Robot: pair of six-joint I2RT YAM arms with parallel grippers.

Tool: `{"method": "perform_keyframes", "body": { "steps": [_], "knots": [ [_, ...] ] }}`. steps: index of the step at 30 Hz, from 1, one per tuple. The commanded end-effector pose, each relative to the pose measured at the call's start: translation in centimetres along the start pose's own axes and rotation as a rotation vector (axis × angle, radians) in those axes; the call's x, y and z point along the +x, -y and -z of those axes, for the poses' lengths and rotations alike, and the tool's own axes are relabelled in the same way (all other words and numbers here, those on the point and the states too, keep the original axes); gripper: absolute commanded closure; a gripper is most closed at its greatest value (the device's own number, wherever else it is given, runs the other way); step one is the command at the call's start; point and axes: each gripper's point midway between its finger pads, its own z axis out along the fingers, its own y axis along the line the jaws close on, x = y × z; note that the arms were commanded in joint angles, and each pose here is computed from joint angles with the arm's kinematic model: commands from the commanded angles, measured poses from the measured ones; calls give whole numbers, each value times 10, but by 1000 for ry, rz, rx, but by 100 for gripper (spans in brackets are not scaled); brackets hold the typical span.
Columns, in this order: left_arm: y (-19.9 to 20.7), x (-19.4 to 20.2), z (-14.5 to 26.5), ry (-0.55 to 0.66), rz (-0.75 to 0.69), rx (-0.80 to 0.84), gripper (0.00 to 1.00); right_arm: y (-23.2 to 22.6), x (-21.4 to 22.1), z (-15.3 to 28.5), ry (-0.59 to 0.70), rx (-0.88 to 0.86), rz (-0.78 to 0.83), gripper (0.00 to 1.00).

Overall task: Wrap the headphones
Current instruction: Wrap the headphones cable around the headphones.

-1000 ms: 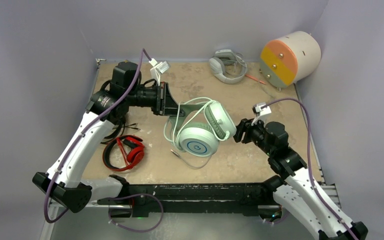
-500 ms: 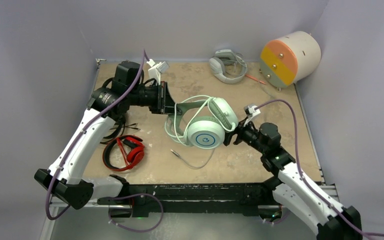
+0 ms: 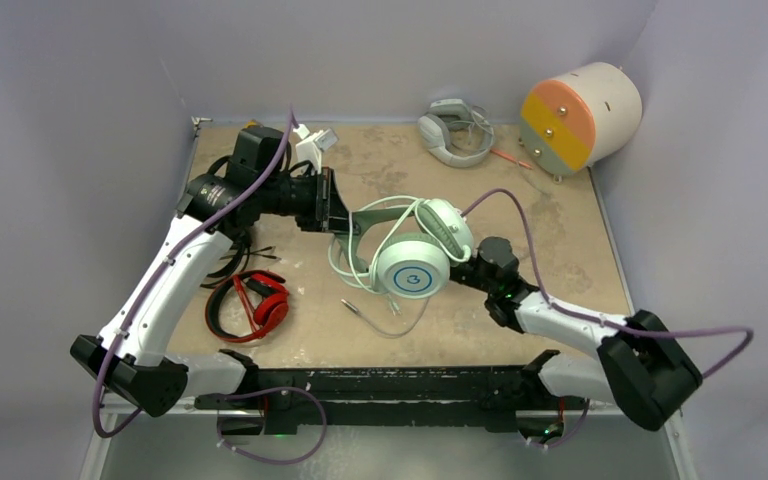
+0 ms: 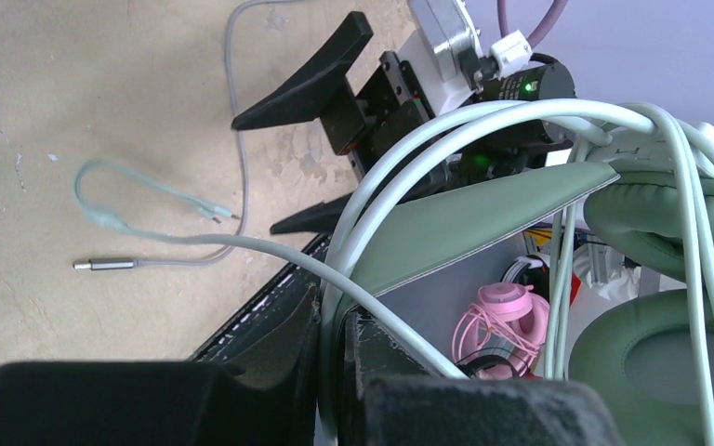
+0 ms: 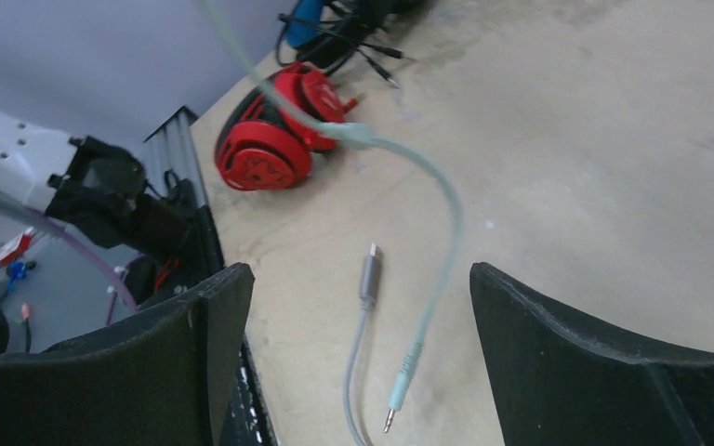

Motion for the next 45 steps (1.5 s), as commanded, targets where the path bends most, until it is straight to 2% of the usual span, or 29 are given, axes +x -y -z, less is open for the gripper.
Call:
{"method": "perform_keyframes", "body": {
  "steps": [1,5,13,21,23,24,29,31,37,41,45],
  "knots": [
    [25,-9,14,43,-36,79,100,-38,-49,-25,149,-187,177,14],
    [27,-7,16,42,-33,82,100,-47,-59,-38,201,-264,198,17],
    [30,-6,16,35,-25,97,100,-55,-70,-67,293,-362,241,17],
    [32,-5,17,32,-25,106,100,-84,-67,-100,263,-495,230,19],
    [33,-5,18,33,-25,111,100,-84,-69,-105,272,-504,215,25],
    [34,-5,18,33,-26,115,100,-85,-71,-106,278,-509,207,31],
    [35,-1,22,34,-42,118,100,-67,-78,-106,293,-438,167,84],
    [34,4,23,26,-59,113,100,-56,-90,-99,306,-406,132,100],
    [19,26,20,3,-95,54,100,-2,-130,-59,372,-292,42,100],
    [-7,42,3,-27,-73,-48,100,23,-144,-46,338,-179,39,100],
    [-10,68,-21,-84,-100,-74,100,36,-160,-35,330,-113,62,100]
  ]
}}
